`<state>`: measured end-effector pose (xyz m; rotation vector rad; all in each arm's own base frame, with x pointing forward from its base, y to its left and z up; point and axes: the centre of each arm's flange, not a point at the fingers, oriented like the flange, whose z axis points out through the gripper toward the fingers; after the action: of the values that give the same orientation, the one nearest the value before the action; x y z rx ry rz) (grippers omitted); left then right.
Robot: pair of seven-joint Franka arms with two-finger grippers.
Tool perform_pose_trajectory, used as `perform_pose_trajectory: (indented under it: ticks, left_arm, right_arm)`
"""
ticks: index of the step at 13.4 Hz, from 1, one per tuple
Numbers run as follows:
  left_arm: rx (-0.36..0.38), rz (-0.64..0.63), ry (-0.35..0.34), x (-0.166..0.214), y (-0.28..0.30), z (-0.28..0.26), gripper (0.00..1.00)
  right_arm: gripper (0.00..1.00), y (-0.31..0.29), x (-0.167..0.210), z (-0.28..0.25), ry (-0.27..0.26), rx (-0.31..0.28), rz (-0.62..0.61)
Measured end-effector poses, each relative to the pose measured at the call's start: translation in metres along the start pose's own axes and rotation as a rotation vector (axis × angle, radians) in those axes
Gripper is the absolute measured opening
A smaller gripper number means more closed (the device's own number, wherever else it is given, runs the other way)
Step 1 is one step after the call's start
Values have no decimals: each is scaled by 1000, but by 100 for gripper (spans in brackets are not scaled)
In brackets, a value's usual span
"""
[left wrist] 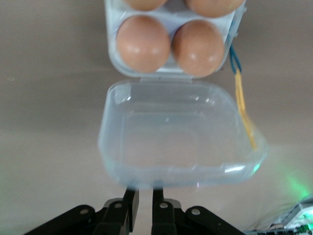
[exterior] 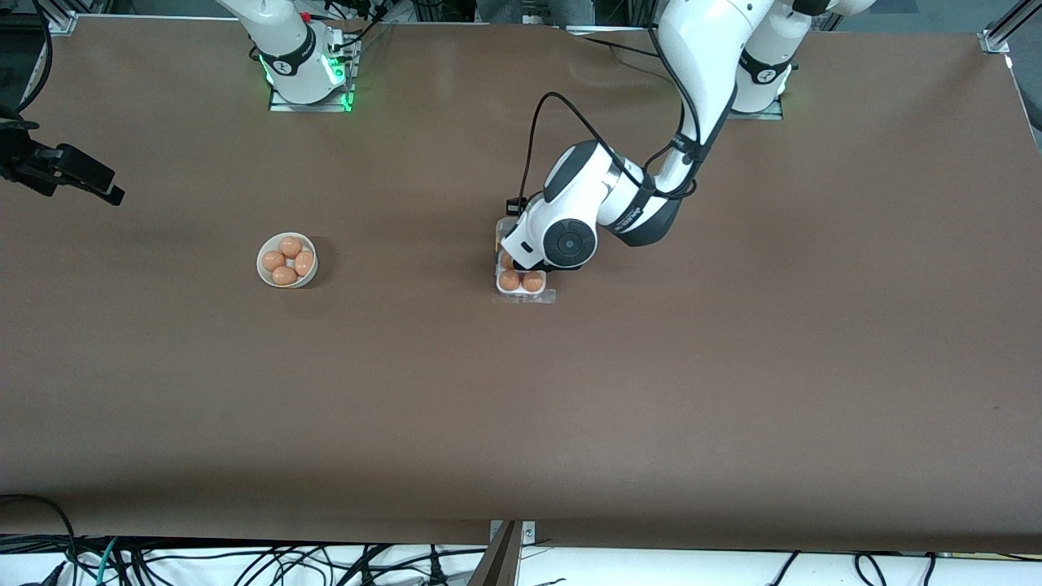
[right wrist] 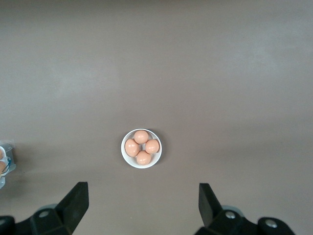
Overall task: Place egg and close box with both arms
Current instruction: 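Swing the clear lid over the eggs with the left gripper while the right gripper retracts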
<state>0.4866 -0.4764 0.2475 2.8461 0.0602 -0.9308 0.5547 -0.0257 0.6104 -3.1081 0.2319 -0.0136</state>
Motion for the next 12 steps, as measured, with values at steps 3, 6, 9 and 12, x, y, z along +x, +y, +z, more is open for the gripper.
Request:
perform_pose_trajectory:
  ticks: [3, 6, 9, 12]
  left_arm:
    - [-44, -6, 74, 11, 1, -15, 19]
    - [-95, -20, 170, 24, -6, -65, 28]
    - [-123, -79, 264, 39, -34, -119, 41]
    - [-99, -137, 406, 45, -79, -187, 72]
  right_arm:
    - [100, -3, 10, 13, 2, -4, -1]
    - [100, -4, 15, 19, 0, -6, -2]
    - [100, -6, 15, 17, 3, -6, -5]
    - [100, -6, 15, 17, 4, -5, -5]
